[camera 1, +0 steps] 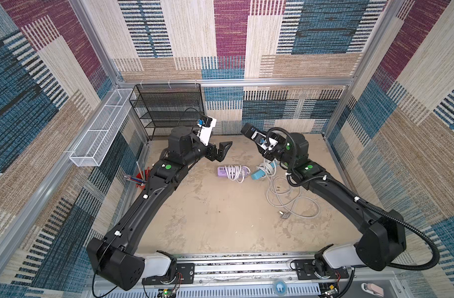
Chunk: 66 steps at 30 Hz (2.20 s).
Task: Unwrap the cord wrapped around the power strip
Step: Place the power strip at the center of the board.
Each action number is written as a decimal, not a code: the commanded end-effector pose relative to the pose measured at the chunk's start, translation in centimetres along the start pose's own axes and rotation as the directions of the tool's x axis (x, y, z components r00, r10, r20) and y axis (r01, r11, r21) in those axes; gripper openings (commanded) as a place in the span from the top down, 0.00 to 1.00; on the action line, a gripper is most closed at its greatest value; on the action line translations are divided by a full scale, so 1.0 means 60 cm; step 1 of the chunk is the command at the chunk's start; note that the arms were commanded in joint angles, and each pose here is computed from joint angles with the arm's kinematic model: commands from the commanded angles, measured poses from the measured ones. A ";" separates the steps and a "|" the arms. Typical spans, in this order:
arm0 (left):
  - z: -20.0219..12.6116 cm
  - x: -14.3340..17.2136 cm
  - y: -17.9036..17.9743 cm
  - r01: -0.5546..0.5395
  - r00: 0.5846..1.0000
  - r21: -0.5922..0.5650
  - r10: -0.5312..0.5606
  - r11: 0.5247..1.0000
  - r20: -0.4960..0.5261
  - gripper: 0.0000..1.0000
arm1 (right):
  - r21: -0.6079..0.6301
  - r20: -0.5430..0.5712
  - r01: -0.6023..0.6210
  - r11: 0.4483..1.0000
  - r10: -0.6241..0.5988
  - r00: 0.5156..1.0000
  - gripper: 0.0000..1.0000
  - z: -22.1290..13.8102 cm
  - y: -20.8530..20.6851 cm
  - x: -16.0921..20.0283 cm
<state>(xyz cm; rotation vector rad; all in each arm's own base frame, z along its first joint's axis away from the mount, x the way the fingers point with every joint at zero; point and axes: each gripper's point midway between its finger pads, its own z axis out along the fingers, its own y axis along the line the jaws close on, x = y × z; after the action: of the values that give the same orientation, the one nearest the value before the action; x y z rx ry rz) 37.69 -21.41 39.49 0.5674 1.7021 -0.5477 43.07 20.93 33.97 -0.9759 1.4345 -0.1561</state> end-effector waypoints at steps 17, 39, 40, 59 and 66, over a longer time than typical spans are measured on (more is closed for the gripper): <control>-0.018 -0.029 0.042 -0.059 0.994 -0.163 0.073 0.985 0.080 0.00 | 0.694 -0.389 -0.451 0.561 0.820 0.421 0.83 -0.097 -0.226 0.519; -0.008 -0.019 0.043 -0.059 0.996 -0.151 0.069 0.987 0.061 0.00 | 0.624 -0.624 -0.554 0.552 0.778 0.073 0.78 -0.063 -0.058 0.720; -0.007 -0.019 0.043 -0.059 0.996 -0.150 0.068 0.987 0.060 0.00 | 0.624 -0.629 -0.552 0.554 0.775 0.066 0.77 -0.064 -0.054 0.725; -0.007 -0.018 0.044 -0.046 0.997 -0.152 0.056 0.987 0.061 0.00 | 0.633 -0.617 -0.535 0.560 0.782 0.089 0.09 -0.071 -0.068 0.712; 0.004 -0.008 0.054 0.001 1.000 -0.157 0.002 0.988 0.018 0.00 | 0.614 -0.546 -0.563 0.553 0.813 0.203 0.02 -0.070 -0.120 0.640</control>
<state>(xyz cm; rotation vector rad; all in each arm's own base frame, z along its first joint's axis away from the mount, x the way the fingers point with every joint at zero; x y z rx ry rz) 39.88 -19.07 39.85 0.4624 1.6875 -0.3897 49.18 -10.05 7.52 0.2249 2.6062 -0.1243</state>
